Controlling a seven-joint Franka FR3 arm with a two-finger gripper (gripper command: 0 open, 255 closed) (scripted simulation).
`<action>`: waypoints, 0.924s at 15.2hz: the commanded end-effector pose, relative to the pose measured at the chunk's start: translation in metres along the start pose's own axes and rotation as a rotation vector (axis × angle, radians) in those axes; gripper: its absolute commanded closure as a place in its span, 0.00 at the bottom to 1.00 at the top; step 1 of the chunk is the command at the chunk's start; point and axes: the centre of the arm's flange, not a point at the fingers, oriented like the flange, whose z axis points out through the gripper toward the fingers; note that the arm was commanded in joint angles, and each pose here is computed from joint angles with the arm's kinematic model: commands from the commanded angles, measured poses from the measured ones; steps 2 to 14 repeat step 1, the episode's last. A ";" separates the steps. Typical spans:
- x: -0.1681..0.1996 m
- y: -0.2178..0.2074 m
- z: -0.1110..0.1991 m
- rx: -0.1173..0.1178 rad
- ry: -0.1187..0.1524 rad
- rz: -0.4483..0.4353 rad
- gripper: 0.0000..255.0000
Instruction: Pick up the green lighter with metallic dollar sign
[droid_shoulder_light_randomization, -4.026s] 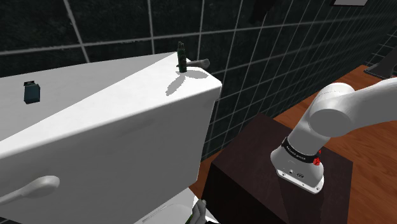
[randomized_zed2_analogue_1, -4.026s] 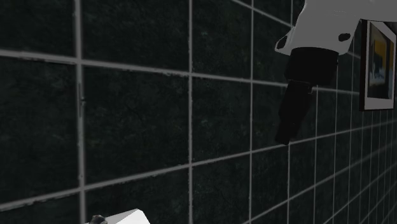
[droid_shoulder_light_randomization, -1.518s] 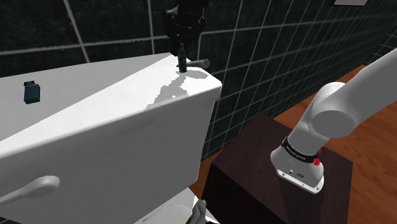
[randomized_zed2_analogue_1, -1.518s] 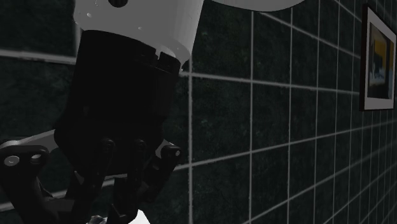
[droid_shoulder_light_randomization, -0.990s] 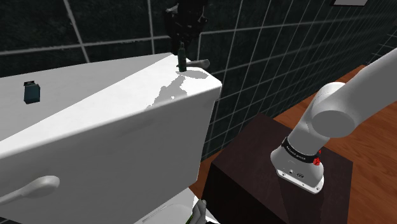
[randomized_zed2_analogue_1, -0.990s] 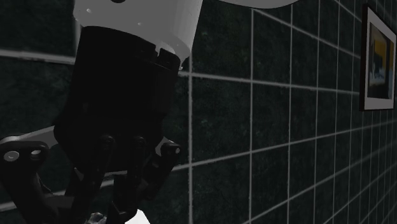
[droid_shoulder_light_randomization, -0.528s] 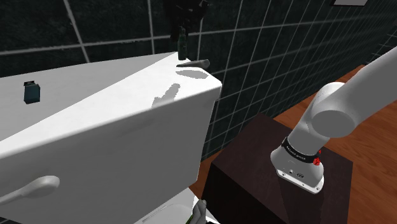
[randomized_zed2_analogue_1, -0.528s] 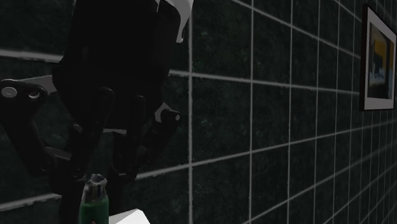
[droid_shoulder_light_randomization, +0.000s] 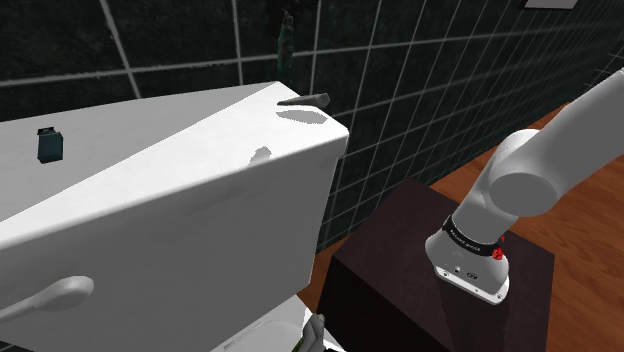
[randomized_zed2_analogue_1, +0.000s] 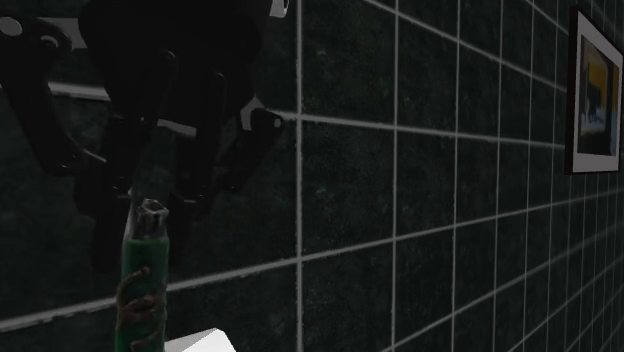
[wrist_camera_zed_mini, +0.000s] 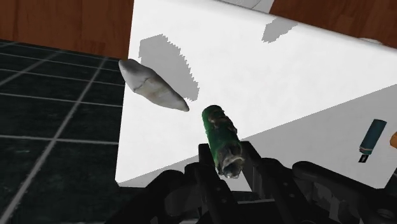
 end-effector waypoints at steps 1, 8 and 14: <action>0.000 0.000 -0.003 0.000 0.000 0.000 1.00; 0.000 0.000 -0.003 0.000 0.000 0.000 1.00; 0.000 0.000 -0.003 0.000 0.000 0.000 1.00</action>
